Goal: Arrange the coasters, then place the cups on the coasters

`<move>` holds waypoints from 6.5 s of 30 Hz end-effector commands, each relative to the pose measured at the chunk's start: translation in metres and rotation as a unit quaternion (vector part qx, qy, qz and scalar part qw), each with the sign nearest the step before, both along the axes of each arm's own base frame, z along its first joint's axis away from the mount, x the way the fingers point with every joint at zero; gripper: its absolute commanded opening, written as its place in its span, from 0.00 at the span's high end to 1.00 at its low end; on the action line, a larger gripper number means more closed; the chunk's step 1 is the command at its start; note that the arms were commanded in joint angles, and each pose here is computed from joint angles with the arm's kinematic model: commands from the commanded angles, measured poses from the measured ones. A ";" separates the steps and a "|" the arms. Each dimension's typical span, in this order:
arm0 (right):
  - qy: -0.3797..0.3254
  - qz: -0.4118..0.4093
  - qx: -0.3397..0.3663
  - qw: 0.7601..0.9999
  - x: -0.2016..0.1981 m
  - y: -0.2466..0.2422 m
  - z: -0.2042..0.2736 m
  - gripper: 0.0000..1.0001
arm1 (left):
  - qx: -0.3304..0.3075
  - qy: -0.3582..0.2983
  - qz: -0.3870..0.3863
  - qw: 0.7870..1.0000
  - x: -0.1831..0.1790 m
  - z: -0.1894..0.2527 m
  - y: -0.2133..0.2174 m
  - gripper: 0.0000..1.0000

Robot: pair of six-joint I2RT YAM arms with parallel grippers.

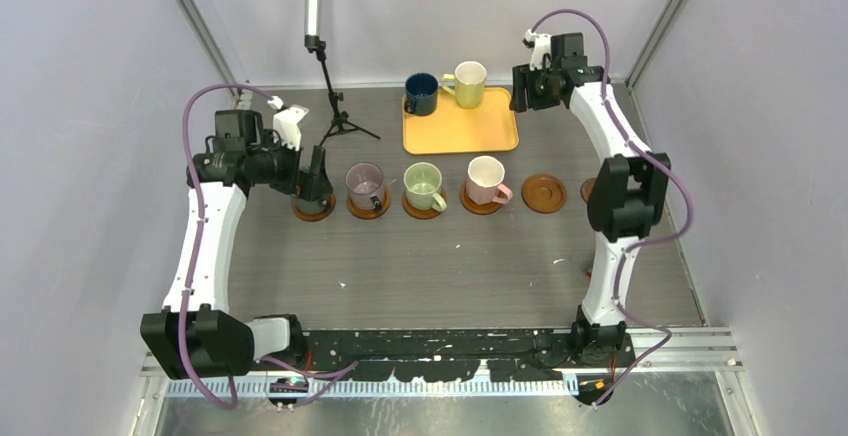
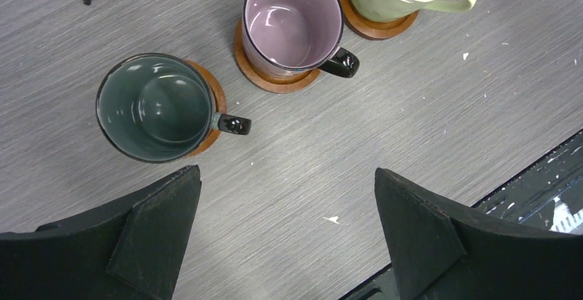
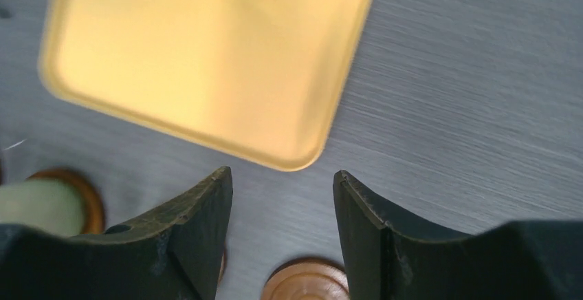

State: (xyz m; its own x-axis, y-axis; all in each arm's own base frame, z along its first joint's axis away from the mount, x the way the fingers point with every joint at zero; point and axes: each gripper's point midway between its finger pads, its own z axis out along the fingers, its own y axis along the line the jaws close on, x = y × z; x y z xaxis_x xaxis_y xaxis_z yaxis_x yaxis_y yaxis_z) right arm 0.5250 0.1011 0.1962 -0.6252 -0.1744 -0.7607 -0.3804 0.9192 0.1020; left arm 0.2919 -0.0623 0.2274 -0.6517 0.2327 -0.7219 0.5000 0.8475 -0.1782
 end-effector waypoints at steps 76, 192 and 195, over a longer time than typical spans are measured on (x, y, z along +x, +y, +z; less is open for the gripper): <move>0.028 -0.253 -0.049 0.966 0.064 -0.215 -0.049 0.46 | 0.054 0.033 0.001 0.998 -0.020 -0.027 0.015 0.00; -0.106 0.107 0.057 0.987 -0.004 -0.037 0.026 1.00 | 0.017 0.021 -0.004 1.000 -0.007 -0.018 -0.001 0.00; -0.110 0.126 0.037 0.985 -0.034 -0.044 0.029 1.00 | 0.016 0.020 -0.010 1.000 -0.006 -0.018 -0.005 0.00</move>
